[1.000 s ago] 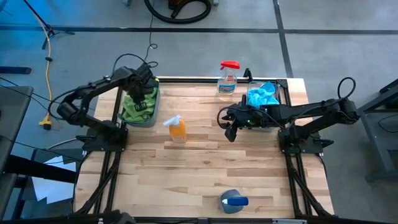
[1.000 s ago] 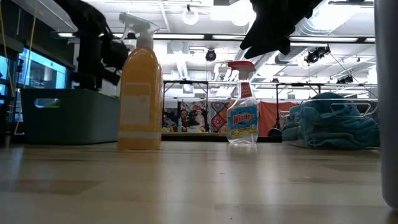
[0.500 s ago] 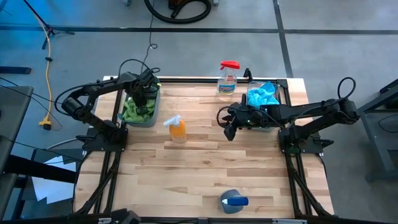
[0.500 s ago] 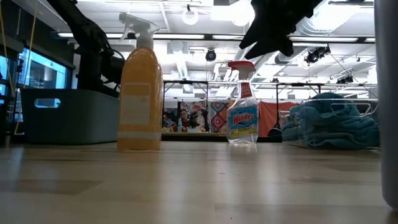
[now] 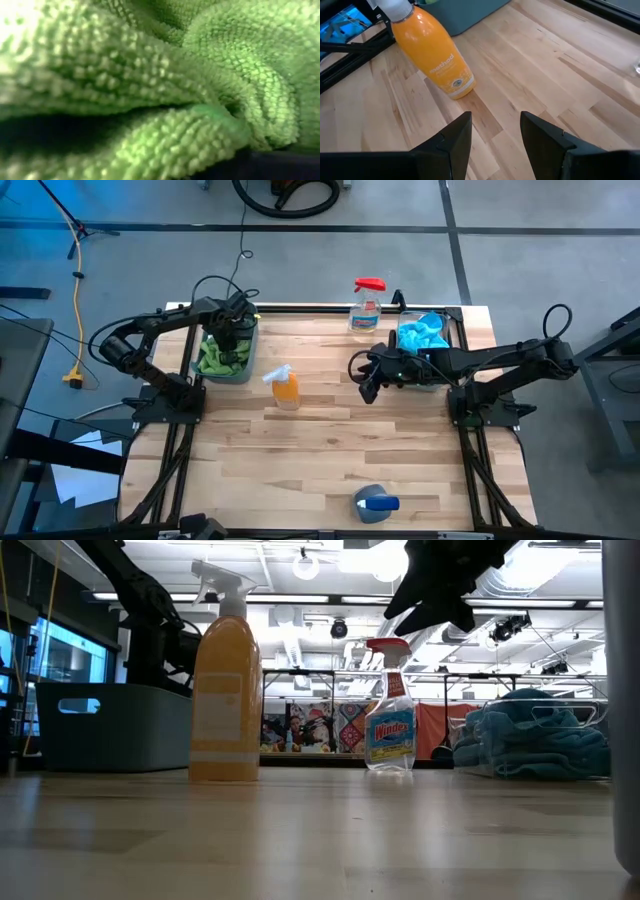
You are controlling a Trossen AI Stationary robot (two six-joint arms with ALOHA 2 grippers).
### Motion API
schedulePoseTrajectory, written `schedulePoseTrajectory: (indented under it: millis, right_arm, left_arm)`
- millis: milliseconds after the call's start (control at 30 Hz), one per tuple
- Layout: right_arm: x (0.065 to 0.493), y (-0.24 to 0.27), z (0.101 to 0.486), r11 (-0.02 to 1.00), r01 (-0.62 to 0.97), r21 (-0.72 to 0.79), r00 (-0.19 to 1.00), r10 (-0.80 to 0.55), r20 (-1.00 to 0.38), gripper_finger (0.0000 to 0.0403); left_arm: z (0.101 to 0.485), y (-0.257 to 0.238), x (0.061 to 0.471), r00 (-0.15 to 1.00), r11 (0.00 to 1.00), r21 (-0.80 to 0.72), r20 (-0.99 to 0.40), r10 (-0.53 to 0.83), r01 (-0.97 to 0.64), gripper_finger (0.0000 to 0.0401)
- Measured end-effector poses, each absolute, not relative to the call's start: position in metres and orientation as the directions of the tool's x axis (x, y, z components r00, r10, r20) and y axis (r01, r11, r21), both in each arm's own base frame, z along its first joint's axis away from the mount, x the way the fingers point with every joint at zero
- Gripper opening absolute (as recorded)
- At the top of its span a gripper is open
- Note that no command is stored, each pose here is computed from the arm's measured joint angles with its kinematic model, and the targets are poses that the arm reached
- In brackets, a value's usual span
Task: Sort microfiber towel by color & place in baskets
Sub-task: Put the green microfiber towel into the green bin
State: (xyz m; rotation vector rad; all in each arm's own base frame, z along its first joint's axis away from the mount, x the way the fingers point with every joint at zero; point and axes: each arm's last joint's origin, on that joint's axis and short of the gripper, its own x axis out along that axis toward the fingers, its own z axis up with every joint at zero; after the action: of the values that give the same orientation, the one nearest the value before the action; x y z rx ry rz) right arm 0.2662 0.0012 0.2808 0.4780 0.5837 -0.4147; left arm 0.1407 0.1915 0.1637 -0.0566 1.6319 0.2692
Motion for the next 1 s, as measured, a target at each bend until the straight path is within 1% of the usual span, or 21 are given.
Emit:
schedulePoseTrajectory:
  millis: [400, 567, 767, 1000]
  right_arm:
    - [0.266, 0.001, 0.281, 0.798, 0.507, 0.326, 0.759, -0.235, -0.607, 0.0165]
    - [0.266, 0.001, 0.281, 0.798, 0.507, 0.326, 0.759, -0.235, -0.607, 0.0165]
    - [0.266, 0.001, 0.281, 0.798, 0.507, 0.325, 0.759, -0.235, -0.607, 0.0165]
    - [0.266, 0.001, 0.281, 0.801, 0.505, 0.321, 0.759, -0.235, -0.607, 0.0165]
  left_arm:
    - [0.164, 0.192, 0.142, -0.092, 0.968, 0.162, -0.985, 0.147, -0.190, 0.0185]
    - [0.164, 0.193, 0.141, -0.112, 0.962, 0.184, -0.980, 0.164, -0.200, 0.0227]
    - [0.167, 0.194, 0.142, -0.127, 0.950, 0.202, -0.976, 0.175, -0.237, 0.0254]
    - [0.188, 0.200, 0.146, -0.142, 0.951, 0.199, -0.975, 0.169, -0.236, 0.0257]
